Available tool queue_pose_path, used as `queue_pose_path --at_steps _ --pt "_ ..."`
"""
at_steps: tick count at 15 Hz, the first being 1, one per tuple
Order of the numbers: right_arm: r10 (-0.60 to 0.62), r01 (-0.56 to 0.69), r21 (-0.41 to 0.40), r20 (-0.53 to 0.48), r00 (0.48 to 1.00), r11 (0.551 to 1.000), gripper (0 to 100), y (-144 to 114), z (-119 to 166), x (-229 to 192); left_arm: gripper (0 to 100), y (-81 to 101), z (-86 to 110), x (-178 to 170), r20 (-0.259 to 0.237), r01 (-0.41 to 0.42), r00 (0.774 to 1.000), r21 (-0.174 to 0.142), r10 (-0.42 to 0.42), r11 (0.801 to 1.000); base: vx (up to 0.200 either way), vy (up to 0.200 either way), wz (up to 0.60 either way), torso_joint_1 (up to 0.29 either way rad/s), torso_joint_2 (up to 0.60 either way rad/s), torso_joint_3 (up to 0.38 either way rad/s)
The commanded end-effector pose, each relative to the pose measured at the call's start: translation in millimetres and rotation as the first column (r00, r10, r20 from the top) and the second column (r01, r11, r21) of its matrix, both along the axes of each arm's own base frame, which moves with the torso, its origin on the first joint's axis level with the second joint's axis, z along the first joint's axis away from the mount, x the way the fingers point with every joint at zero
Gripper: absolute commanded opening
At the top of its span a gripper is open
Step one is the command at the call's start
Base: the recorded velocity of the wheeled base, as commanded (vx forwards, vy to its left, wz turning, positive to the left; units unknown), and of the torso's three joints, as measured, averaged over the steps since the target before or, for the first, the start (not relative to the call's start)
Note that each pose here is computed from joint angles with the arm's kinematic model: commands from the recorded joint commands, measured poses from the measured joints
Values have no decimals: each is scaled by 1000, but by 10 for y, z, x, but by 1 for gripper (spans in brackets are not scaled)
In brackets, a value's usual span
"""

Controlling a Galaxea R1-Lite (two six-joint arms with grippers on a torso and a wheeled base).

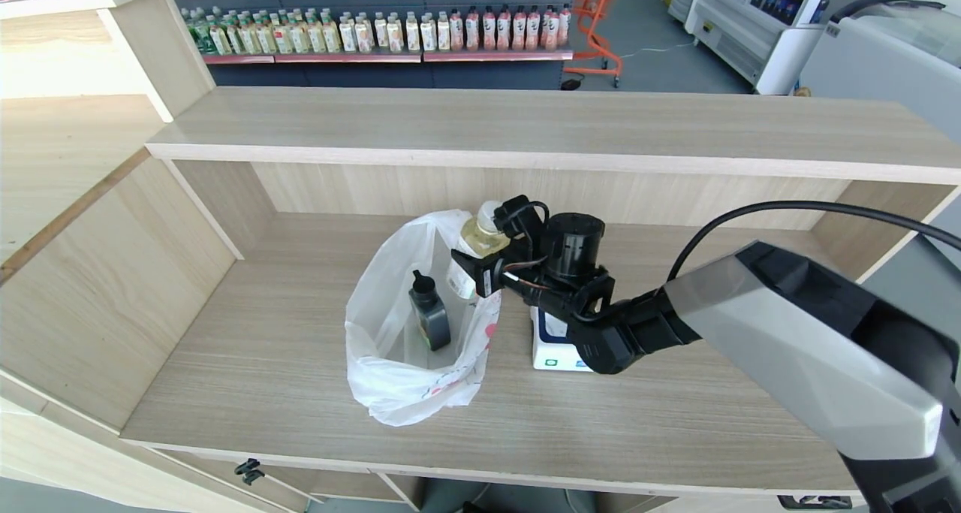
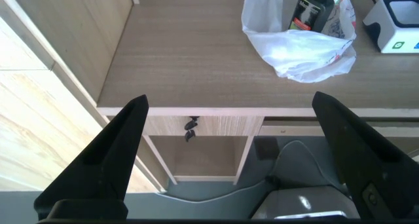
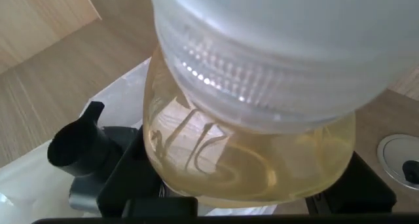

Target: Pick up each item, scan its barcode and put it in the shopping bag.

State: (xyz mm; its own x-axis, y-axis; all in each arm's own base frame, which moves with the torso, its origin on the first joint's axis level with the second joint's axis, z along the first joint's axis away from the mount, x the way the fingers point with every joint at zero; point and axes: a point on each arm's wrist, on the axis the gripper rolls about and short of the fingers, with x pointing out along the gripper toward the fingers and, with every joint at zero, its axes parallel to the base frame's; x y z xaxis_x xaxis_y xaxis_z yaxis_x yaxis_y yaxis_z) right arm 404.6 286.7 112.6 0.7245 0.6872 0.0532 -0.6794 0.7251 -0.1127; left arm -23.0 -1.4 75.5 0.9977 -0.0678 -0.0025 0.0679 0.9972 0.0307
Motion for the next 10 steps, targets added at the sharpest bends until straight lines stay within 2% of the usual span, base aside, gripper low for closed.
queue_pose_path --at_steps 1,8,9,10 --pt "4 -4 -8 -7 1000 1000 0 18 -86 6 100 0 0 1 -2 0 1000 0 0 1000 0 0 0 0 0 0" --pt "-9 9 -70 10 1000 998 0 0 -264 61 100 0 0 1 -2 0 1000 0 0 1000 0 0 0 0 0 0" --pt "-12 13 -68 12 1000 998 100 -6 -261 65 100 0 0 1 -2 0 1000 0 0 1000 0 0 0 0 0 0" --pt "-12 13 -57 20 1000 998 100 -14 -249 68 100 0 -1 0 -1 0 1000 0 0 1000 0 0 0 0 0 0"
